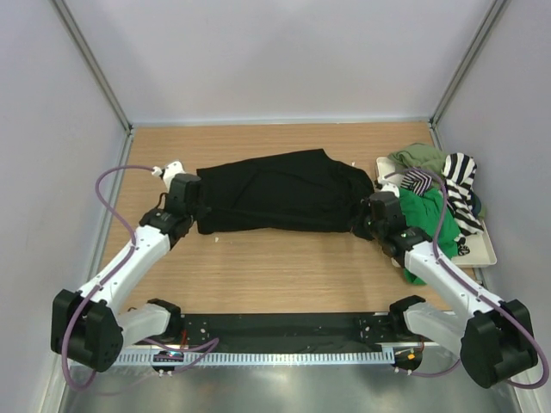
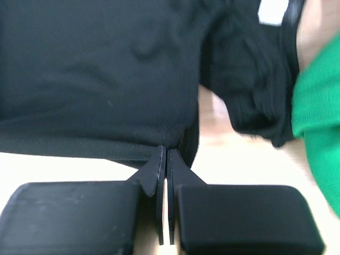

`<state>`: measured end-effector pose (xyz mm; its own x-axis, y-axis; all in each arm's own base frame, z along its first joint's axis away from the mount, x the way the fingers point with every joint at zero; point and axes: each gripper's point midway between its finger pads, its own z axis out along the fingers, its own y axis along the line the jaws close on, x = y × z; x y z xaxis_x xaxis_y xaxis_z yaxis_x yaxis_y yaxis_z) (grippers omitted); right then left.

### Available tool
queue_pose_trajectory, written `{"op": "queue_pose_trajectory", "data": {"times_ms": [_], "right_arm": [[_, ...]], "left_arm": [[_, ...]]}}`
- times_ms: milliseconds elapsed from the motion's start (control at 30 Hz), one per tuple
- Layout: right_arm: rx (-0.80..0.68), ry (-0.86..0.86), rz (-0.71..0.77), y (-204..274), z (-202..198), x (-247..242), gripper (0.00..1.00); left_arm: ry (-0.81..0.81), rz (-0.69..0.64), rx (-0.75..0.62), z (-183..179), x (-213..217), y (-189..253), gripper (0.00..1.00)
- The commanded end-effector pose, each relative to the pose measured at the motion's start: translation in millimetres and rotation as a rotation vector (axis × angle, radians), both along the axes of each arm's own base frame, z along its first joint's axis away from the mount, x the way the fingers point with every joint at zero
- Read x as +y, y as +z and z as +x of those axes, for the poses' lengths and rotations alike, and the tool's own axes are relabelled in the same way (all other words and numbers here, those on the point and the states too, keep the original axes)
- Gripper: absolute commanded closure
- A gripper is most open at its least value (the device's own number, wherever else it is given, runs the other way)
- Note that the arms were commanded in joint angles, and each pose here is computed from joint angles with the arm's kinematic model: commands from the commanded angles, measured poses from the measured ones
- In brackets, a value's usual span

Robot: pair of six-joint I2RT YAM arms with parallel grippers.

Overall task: Fold and stack the tank tops
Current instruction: Flatten the tank top out

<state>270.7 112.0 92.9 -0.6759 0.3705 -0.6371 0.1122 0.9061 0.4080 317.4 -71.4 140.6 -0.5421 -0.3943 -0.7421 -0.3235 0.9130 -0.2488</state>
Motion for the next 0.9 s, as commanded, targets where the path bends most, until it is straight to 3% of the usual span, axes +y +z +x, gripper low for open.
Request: {"op": "queue_pose_trajectory", "data": {"times_ms": [0, 167, 200, 367, 433, 567, 667, 867], "right_arm": [[-0.163, -0.041, -0.040, 56.8, 42.0, -2.8, 0.99], [-0.246, -0.049, -0.057, 131.6, 108.2, 11.8, 0.99], [-0.265, -0.032, -0.044, 147.9, 116.0, 17.7, 0.99], [-0.506, 0.067, 0.062, 277.8, 129.1, 41.1, 0.99], [-0.599, 0.134, 0.078, 318.5, 111.9, 45.5, 0.99], [-0.768, 0.260, 0.129, 385.8, 54.9, 47.2, 0.99], [-0.837, 0.367, 0.223, 413.2, -0.1, 52.0, 0.99], [-0.867, 0.419, 0.274, 425.7, -70.3, 38.9, 0.99]], "left_arm": [[0.069, -0.031, -0.134, 23.7, 6.3, 39.0, 1.00], [0.093, -0.106, -0.178, 63.0, 14.3, 99.3, 1.00], [0.099, -0.125, -0.246, 72.8, 15.0, 134.8, 1.00], [0.056, -0.104, -0.487, 51.6, 24.7, 250.5, 1.00], [0.032, -0.111, -0.628, 20.3, 30.3, 306.9, 1.00], [0.009, -0.107, -0.833, -52.8, 47.2, 368.5, 1.00], [-0.003, -0.130, -0.933, -108.6, 57.2, 387.7, 1.00], [-0.001, -0.177, -1.013, -168.2, 68.7, 394.7, 1.00]]}}
